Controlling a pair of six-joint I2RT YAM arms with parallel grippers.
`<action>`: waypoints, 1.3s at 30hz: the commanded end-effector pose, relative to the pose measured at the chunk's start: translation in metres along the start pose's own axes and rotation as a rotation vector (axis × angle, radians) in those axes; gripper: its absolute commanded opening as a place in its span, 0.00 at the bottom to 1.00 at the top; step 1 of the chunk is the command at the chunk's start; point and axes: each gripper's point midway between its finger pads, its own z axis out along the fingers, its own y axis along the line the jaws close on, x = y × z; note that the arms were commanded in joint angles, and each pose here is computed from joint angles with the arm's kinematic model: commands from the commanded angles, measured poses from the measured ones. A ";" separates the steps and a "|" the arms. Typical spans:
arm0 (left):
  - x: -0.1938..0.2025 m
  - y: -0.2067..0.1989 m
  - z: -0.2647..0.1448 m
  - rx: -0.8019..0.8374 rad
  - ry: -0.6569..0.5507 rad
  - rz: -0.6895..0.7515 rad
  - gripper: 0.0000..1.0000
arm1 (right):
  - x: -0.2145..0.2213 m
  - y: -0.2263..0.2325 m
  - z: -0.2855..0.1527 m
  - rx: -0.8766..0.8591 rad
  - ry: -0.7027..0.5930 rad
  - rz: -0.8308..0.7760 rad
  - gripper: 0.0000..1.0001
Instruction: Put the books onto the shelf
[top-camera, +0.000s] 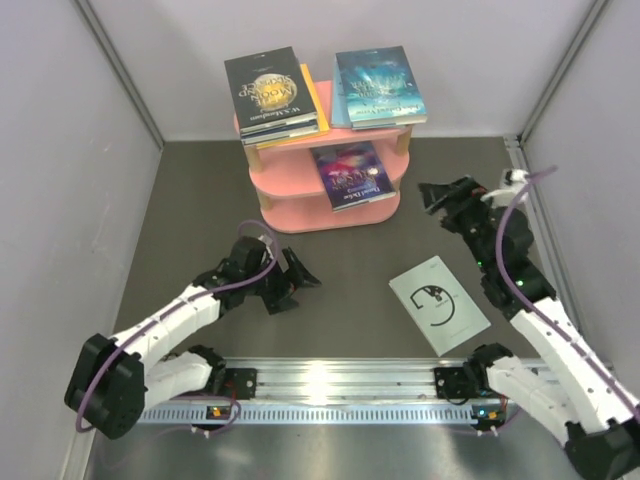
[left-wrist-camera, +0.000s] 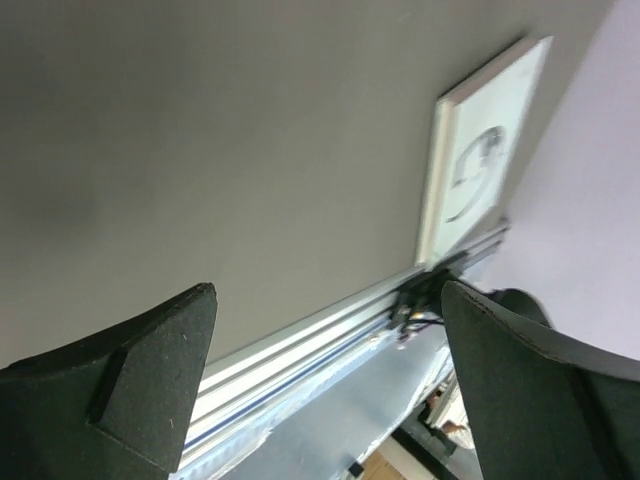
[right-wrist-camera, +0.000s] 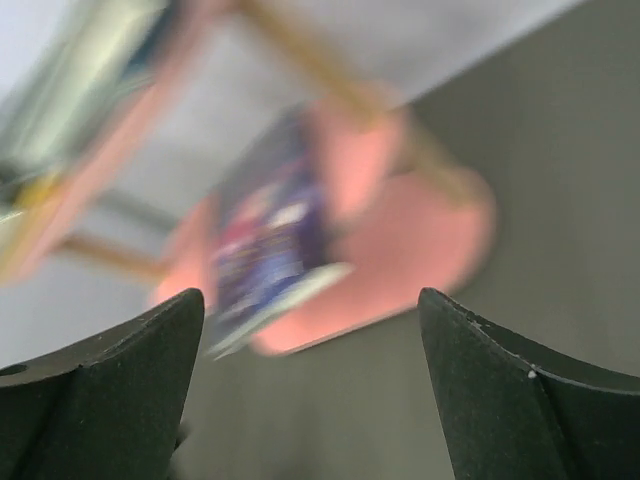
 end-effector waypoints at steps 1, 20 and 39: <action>0.021 -0.003 0.011 0.020 0.010 0.014 0.99 | 0.010 -0.151 -0.035 0.508 0.052 -0.087 0.89; 0.160 -0.038 0.142 -0.041 0.318 0.197 0.96 | 0.112 -0.311 -0.095 0.853 0.476 0.136 0.79; 0.170 -0.001 0.169 -0.085 0.337 0.134 0.95 | 0.218 -0.228 -0.150 0.478 0.682 0.467 0.62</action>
